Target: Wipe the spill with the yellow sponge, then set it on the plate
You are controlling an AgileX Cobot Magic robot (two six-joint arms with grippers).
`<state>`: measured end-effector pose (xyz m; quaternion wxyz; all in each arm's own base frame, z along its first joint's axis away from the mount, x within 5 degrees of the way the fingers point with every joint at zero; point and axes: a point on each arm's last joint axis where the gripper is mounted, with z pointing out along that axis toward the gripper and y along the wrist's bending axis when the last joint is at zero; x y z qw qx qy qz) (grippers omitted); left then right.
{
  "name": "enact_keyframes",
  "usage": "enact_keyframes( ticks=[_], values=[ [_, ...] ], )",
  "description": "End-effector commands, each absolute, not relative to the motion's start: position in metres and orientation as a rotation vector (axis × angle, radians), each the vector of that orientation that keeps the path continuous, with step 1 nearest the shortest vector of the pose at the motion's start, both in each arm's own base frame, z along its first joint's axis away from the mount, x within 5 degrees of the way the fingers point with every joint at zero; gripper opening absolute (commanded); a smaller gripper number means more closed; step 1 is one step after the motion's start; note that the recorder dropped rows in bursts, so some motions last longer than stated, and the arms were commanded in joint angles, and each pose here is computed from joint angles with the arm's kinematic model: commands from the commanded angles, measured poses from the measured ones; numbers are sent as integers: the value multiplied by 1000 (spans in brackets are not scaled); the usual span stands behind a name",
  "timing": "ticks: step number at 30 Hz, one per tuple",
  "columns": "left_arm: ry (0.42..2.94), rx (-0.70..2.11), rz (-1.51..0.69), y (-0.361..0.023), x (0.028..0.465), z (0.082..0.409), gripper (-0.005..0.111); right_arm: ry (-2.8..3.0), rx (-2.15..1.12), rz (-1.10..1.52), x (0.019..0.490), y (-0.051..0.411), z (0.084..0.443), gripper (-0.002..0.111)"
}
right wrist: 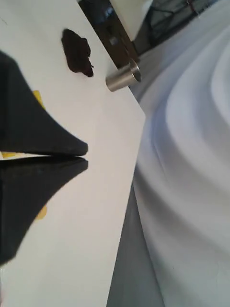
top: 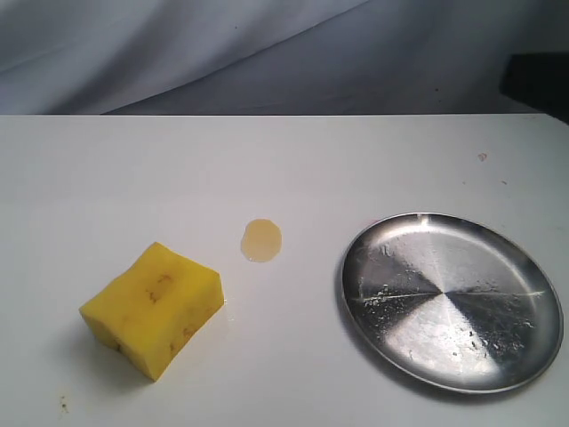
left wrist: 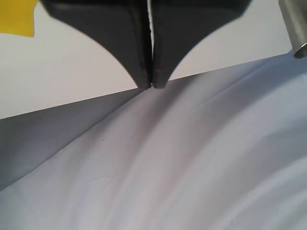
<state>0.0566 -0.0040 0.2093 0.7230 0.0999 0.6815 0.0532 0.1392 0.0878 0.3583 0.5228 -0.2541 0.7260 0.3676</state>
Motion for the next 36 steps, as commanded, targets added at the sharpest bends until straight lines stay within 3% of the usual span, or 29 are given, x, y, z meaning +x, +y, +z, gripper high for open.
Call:
enact_keyframes(
  ticks=[1, 8, 23, 26, 30, 32, 36],
  values=[
    [1494, 203, 107, -4, 56, 211, 0, 1809, -778, 903, 182, 115, 352, 0],
    [1494, 203, 107, -4, 56, 211, 0, 1926, -1069, 827, 219, 191, 323, 0],
    [1494, 203, 107, -4, 56, 211, 0, 2010, -1465, 791, 232, 343, 261, 2],
    [1494, 203, 107, -4, 56, 211, 0, 2120, -1473, 725, 242, 355, 249, 17],
    [1494, 203, 107, -4, 56, 211, 0, 2242, -1476, 674, 255, 367, 224, 55],
    [1494, 203, 107, -4, 56, 211, 0, 2259, -1485, 664, 260, 373, 213, 68],
    [1494, 203, 107, -4, 56, 211, 0, 2287, -1496, 647, 269, 384, 186, 73]
  ],
)
